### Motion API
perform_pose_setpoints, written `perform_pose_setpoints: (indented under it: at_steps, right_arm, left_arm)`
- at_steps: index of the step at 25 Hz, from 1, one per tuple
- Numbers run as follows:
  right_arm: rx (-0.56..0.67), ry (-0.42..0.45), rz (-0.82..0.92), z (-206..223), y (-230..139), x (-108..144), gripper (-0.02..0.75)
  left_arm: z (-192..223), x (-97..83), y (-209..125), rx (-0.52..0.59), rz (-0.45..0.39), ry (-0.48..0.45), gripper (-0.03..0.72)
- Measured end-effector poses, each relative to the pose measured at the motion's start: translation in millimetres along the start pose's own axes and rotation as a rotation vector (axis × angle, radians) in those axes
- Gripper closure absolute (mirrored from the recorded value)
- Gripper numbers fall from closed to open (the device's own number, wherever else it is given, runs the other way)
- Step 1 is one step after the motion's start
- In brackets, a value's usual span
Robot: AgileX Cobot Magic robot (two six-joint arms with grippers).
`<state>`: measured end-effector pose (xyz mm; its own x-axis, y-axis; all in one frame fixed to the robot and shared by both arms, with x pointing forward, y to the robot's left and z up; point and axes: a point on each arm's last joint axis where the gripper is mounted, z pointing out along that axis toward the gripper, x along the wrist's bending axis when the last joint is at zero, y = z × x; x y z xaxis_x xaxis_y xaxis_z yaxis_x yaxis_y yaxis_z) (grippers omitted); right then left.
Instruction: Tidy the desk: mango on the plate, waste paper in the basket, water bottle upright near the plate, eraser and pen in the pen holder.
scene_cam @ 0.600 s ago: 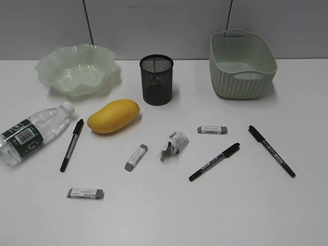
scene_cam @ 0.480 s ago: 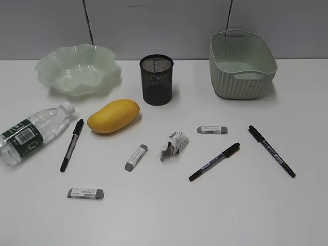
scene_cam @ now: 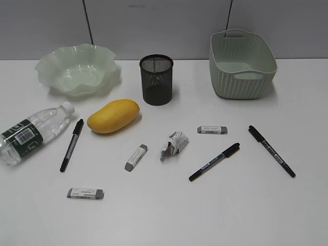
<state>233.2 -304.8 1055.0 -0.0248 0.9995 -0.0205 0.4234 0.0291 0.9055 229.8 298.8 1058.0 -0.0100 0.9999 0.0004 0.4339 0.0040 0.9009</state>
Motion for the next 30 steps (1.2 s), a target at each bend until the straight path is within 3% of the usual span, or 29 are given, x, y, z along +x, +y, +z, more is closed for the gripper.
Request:
perform_pose_setpoints:
  at_steps: [7, 13, 22, 30]
  right_arm:
    - [0.0, 0.0, 0.0, 0, 0, 0, 0.248]
    - [0.0, 0.0, 0.0, 0, 0, 0, 0.248]
    - [-0.001, 0.0, 0.0, 0, 0, 0, 0.248]
    - [-0.001, 0.001, 0.001, 0, 0, 0, 0.248]
  left_arm:
    - [8, -2.1, 8, 0.052, -0.017, -0.026, 0.122]
    - [22, -1.3, 47, -0.011, -0.027, -0.027, 0.123]
    - [93, -3.7, 94, 0.139, -0.054, -0.075, 0.123]
    - [162, -26.4, 136, 0.293, 0.009, -0.196, 0.123]
